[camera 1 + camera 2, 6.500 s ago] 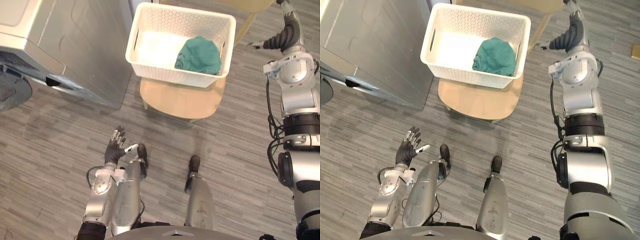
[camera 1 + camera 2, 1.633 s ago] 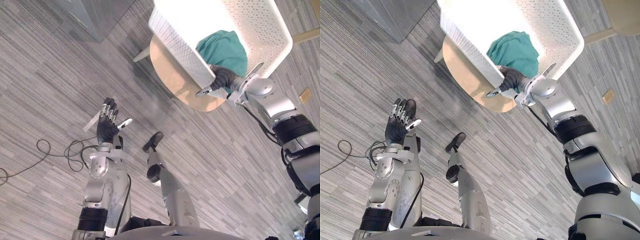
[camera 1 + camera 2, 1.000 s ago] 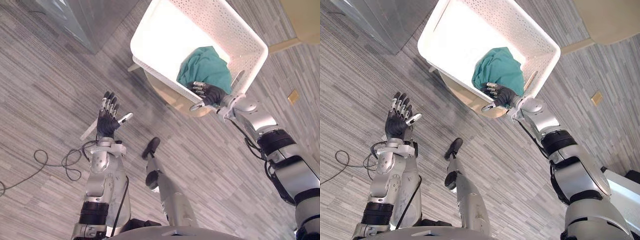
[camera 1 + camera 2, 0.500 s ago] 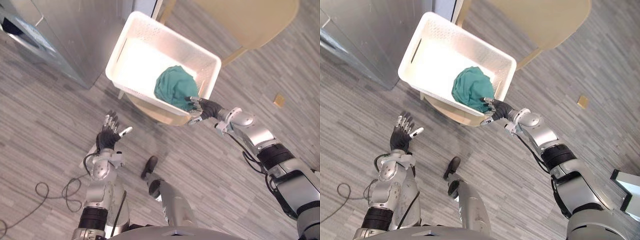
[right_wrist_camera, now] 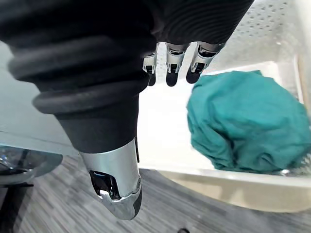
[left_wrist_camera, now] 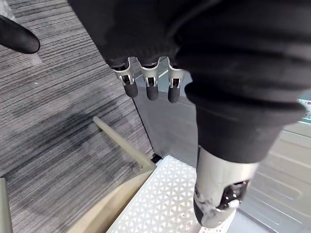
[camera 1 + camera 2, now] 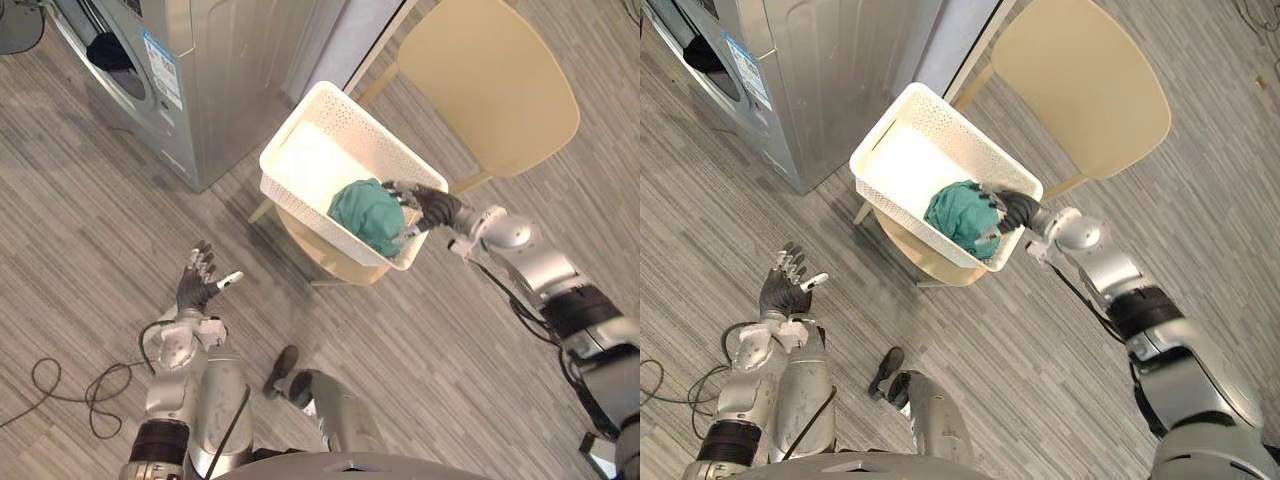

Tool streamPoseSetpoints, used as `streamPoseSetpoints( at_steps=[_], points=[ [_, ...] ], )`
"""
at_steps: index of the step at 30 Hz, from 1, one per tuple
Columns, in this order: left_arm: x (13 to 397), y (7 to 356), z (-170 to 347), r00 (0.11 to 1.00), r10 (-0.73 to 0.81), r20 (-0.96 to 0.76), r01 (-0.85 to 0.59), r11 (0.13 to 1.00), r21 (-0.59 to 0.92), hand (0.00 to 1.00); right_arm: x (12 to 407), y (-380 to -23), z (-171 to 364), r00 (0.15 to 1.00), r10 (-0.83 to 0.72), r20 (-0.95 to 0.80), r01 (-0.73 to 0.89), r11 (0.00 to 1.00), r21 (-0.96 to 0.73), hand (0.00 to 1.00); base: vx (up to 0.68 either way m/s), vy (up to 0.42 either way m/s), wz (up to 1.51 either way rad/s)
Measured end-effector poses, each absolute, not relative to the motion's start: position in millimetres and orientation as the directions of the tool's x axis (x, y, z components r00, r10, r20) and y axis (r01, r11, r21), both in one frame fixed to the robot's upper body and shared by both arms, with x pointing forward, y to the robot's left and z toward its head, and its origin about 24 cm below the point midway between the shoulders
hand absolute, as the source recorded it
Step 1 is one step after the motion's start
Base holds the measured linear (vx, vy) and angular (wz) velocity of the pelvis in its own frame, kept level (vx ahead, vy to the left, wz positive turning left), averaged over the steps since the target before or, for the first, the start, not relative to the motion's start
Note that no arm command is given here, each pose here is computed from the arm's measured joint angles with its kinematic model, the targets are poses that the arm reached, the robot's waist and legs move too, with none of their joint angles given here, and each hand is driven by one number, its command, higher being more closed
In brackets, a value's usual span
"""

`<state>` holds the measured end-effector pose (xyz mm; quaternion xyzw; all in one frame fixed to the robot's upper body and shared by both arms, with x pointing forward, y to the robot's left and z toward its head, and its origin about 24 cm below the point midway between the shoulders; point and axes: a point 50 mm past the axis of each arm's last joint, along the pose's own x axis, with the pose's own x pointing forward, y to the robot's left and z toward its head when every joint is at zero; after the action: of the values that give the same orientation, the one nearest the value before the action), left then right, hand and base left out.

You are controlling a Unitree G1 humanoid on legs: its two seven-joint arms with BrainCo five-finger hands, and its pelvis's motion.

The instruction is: Pick up the laundry basket with both hands and put the clothes into the washing machine.

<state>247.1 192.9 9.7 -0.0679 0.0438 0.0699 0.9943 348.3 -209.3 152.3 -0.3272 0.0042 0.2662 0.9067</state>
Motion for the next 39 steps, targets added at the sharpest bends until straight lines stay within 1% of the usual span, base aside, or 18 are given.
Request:
streamPoseSetpoints(
  at_steps=[3, 5, 7, 8, 11, 14, 22, 30, 34, 39],
  points=[
    [248, 183, 9, 0.991, 0.093, -0.096, -0.106, 0.986, -0.131, 0.0, 352, -212, 162, 0.878, 0.459, -0.137, -0.436, 0.648, -0.624, 0.0, -0.02, 0.055, -0.18],
    [253, 171, 13, 0.996, 0.037, -0.08, -0.048, 0.99, -0.13, 0.0, 357, -227, 164, 0.917, 0.377, -0.13, -0.366, 0.666, -0.65, 0.0, -0.02, 0.126, -0.11],
    [258, 168, 21, 0.999, 0.019, -0.046, -0.025, 0.991, -0.135, 0.0, 361, -236, 165, 0.933, 0.331, -0.144, -0.34, 0.673, -0.657, 0.0, 0.01, 0.151, -0.16],
    [260, 168, 24, 0.999, 0.019, -0.033, -0.023, 0.991, -0.135, 0.0, 364, -238, 169, 0.938, 0.316, -0.141, -0.326, 0.67, -0.667, 0.0, 0.04, 0.126, -0.25],
    [266, 177, 34, 0.999, 0.052, 0.004, -0.052, 0.991, -0.123, 0.0, 379, -251, 203, 0.969, 0.232, -0.087, -0.223, 0.664, -0.713, 0.0, 0.02, 0.098, -0.27],
    [267, 181, 45, 0.995, 0.081, 0.062, -0.073, 0.989, -0.125, 0.0, 388, -261, 233, 0.988, 0.153, -0.016, -0.118, 0.687, -0.717, 0.0, 0.0, 0.041, -0.18],
    [273, 176, 51, 0.993, 0.084, 0.085, -0.071, 0.987, -0.142, 0.0, 394, -277, 268, 0.998, 0.033, 0.058, 0.018, 0.699, -0.715, 0.0, -0.01, -0.002, -0.09],
    [277, 165, 51, 0.996, 0.035, 0.084, -0.023, 0.989, -0.145, 0.0, 396, -291, 258, 0.998, -0.04, -0.047, -0.008, 0.67, -0.742, 0.0, 0.01, 0.012, 0.03],
    [277, 163, 51, 0.996, 0.029, 0.085, -0.017, 0.989, -0.145, 0.0, 400, -284, 247, 0.994, -0.037, -0.105, -0.053, 0.669, -0.742, 0.0, 0.02, 0.021, 0.0],
    [277, 162, 51, 0.996, 0.025, 0.083, -0.012, 0.988, -0.153, 0.0, 400, -288, 244, 0.991, -0.054, -0.118, -0.051, 0.676, -0.735, 0.0, 0.04, 0.061, 0.03]
  ],
)
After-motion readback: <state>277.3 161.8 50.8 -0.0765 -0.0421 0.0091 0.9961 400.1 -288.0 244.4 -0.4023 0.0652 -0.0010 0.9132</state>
